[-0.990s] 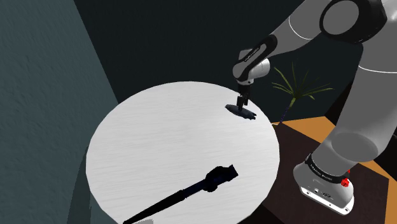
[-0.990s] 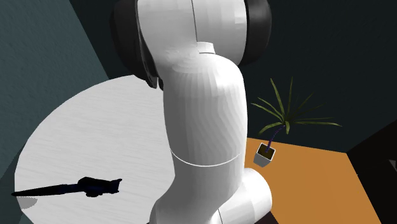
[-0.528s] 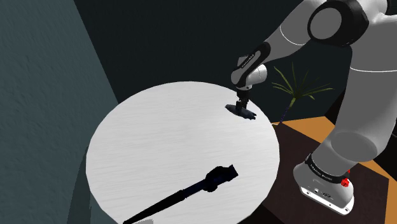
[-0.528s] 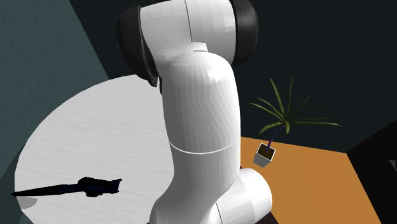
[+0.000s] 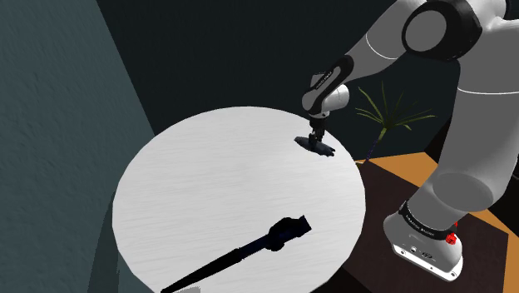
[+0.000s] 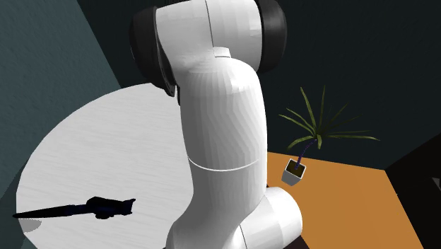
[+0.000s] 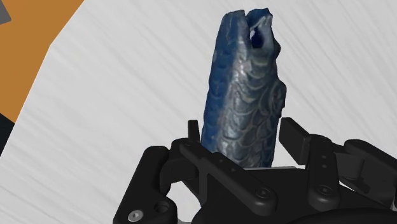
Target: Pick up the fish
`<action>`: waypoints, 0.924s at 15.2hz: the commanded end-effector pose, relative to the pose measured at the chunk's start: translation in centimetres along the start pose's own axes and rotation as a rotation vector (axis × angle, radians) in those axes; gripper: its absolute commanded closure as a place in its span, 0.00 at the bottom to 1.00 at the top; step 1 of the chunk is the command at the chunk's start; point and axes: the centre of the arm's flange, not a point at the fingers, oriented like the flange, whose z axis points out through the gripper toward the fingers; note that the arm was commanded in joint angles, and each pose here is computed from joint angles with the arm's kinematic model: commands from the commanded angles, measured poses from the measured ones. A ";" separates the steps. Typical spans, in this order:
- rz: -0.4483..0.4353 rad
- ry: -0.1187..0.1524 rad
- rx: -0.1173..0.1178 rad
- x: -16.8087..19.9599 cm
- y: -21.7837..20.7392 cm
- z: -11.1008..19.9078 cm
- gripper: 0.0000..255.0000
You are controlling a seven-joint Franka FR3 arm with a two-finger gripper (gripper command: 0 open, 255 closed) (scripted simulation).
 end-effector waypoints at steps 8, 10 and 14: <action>-0.001 -0.002 0.000 -0.5 -0.5 -3.0 1.00; -0.001 -0.002 0.000 -0.7 -0.6 -4.1 1.00; -0.001 -0.002 0.000 -1.1 -0.9 -6.1 1.00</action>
